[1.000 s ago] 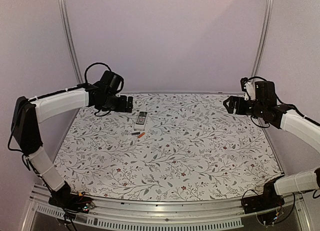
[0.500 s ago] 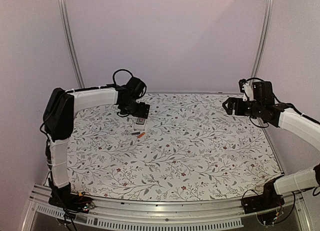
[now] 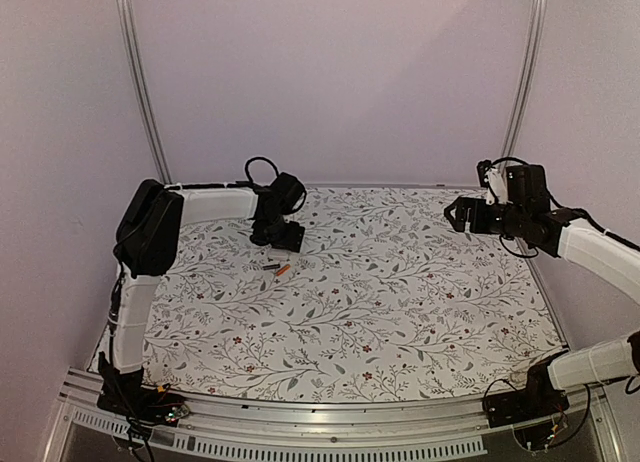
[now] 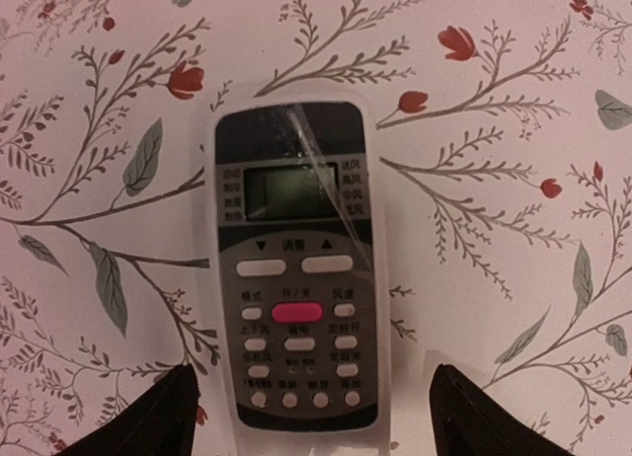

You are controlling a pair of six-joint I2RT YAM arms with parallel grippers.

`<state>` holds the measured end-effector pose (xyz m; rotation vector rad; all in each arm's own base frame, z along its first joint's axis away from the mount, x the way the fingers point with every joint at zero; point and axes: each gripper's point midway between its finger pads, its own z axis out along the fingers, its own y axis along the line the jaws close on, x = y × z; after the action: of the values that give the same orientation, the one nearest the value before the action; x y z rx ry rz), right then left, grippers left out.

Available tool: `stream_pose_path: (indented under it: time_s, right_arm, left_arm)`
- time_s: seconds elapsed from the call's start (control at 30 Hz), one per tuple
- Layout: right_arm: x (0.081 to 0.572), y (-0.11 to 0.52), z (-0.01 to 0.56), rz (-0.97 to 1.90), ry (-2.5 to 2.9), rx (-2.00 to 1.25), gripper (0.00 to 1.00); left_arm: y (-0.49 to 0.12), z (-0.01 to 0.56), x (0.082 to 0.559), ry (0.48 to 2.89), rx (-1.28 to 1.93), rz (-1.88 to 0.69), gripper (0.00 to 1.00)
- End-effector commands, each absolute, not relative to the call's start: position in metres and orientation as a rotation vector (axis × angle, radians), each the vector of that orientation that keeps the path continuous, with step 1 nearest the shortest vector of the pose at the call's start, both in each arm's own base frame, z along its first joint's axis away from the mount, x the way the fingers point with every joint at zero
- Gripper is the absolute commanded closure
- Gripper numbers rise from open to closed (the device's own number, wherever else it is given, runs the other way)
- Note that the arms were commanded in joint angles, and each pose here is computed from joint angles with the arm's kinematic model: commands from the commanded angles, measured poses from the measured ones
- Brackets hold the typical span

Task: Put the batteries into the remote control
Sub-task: Pick up the remote control from the center of the board.

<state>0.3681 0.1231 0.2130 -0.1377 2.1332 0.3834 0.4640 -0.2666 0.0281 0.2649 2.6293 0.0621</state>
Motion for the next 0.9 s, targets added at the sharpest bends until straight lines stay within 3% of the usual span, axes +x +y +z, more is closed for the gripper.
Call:
stream_pose_path:
  time_s: [0.0,0.2,0.5,0.67,0.87]
  right_arm:
    - [0.364,0.126,0.208,0.395,2.144,-0.151,0.01]
    - [0.364,0.127,0.207,0.404,2.146,-0.151,0.01]
    - [0.360,0.128,0.207,0.419,2.150,-0.156,0.01]
    - [0.352,0.138,0.214,0.492,2.141,-0.195,0.01]
    - [0.317,0.166,0.233,0.664,2.103,-0.418,0.01]
  left_arm:
    - [-0.272,0.014,0.465,2.653,0.263,0.072,0.21]
    - [-0.276,0.003,0.472,2.664,0.258,0.067,0.33]
    - [-0.291,0.001,0.480,2.661,0.301,0.050,0.58]
    - [-0.348,0.046,0.468,2.566,0.532,-0.157,0.65]
    - [-0.402,0.110,0.406,2.482,0.824,-0.526,0.68]
